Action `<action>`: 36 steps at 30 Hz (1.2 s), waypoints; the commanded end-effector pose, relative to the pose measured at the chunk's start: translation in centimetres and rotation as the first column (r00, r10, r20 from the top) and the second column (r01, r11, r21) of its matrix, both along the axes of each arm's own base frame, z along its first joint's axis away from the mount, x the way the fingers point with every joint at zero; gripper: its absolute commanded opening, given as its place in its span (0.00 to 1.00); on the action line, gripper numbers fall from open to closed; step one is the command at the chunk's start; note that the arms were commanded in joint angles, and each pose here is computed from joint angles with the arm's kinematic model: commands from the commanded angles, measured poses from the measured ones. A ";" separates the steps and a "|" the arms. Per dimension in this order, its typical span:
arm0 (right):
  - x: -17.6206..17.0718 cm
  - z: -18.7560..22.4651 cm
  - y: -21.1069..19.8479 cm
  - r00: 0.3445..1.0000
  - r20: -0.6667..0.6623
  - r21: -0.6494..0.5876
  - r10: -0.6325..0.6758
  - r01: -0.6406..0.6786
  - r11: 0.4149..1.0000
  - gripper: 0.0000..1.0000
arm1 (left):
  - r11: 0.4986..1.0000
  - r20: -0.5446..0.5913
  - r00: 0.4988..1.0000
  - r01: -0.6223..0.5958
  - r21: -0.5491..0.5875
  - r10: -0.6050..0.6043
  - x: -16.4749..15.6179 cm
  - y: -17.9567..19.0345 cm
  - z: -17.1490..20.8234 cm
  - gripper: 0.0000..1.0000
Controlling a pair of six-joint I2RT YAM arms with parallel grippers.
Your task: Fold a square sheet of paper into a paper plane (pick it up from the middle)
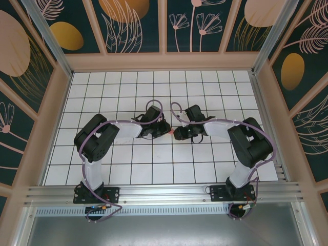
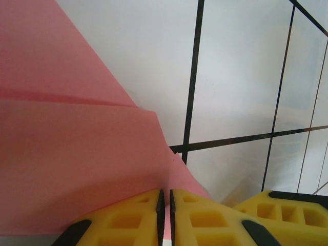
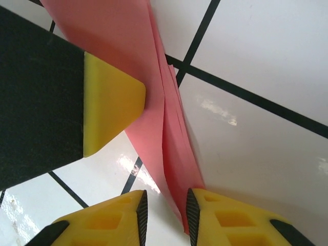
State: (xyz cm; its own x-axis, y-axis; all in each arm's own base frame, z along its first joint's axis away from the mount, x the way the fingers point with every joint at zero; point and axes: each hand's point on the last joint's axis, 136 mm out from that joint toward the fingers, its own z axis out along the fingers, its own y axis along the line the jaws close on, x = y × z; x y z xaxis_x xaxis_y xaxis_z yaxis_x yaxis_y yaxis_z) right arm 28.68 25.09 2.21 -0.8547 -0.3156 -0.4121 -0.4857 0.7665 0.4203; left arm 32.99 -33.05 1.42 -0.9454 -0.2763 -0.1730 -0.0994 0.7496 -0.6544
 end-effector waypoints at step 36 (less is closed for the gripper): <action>-2.4 0.3 0.3 0.965 -0.211 0.145 -0.156 0.189 0.971 0.06 | 0.995 0.137 0.986 0.096 0.008 -0.096 -1.1 1.4 0.9 0.15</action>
State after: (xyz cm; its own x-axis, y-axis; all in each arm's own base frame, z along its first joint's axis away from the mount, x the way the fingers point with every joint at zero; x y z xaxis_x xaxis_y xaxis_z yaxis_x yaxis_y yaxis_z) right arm 25.61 26.34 2.00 -0.9580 -0.1473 -0.2462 -0.2758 0.7090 0.6490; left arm 31.81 -31.89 1.77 -0.9392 -0.1800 -0.2923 0.0577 0.7565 -0.6514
